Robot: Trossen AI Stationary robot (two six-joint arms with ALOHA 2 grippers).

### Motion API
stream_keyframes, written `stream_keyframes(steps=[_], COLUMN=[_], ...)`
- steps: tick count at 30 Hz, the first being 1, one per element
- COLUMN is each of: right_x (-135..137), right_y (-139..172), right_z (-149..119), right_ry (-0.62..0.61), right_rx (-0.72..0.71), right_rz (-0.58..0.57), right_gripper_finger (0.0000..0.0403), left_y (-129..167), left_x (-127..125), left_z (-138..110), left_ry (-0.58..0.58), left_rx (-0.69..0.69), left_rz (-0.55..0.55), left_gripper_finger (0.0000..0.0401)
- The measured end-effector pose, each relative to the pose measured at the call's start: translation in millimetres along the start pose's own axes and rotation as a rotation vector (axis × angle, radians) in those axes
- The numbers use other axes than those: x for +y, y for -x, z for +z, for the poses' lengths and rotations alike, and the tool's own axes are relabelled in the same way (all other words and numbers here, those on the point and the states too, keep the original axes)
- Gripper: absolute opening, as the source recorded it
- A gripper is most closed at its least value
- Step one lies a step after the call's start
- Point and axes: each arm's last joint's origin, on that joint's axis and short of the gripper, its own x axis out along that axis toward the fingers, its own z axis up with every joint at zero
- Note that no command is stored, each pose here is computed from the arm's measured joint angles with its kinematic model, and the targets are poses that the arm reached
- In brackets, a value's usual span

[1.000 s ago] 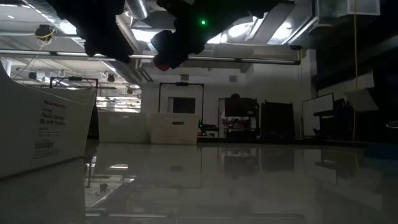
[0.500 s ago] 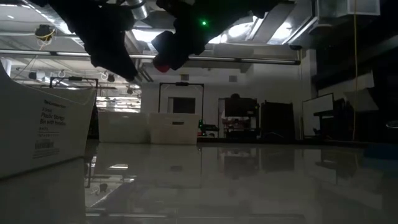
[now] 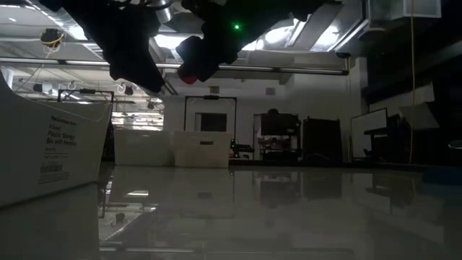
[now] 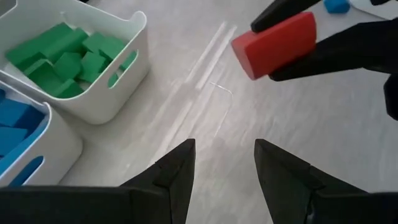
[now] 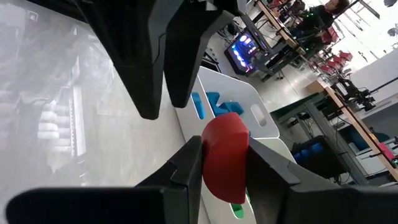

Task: Sort blocks
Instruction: Put the red block into the bottom left white bin

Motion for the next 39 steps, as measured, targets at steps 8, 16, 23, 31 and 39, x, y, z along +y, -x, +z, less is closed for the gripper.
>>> stream_keyframes(steps=[8,16,23,31,39], right_x=[0.0,0.0,0.1,0.3,2.0], right_y=[0.0,0.0,0.0,0.0,0.1], right_z=[-0.1,-0.1,-0.2,-0.9,-6.0], right_ry=[0.001,0.001,0.001,0.007,0.05], right_rx=[0.001,0.001,0.001,0.006,0.046], right_rz=[0.0,0.0,0.001,0.003,0.017], right_gripper_finger=[0.0101,0.0101,0.0101,0.0101,0.0101], left_y=[-1.0,-1.3,-6.5,-17.2,-2.0], left_x=[2.4,3.6,2.1,-0.5,-4.2], left_z=[2.7,2.7,1.2,-2.3,14.3], left_ry=[0.011,-0.074,-0.071,-0.02,0.042], left_rx=[-0.018,-0.015,0.004,0.041,-0.064], left_rz=[0.011,0.019,0.023,0.037,-0.017], left_gripper_finger=[0.0155,0.0155,0.0164,0.0227,0.0241])
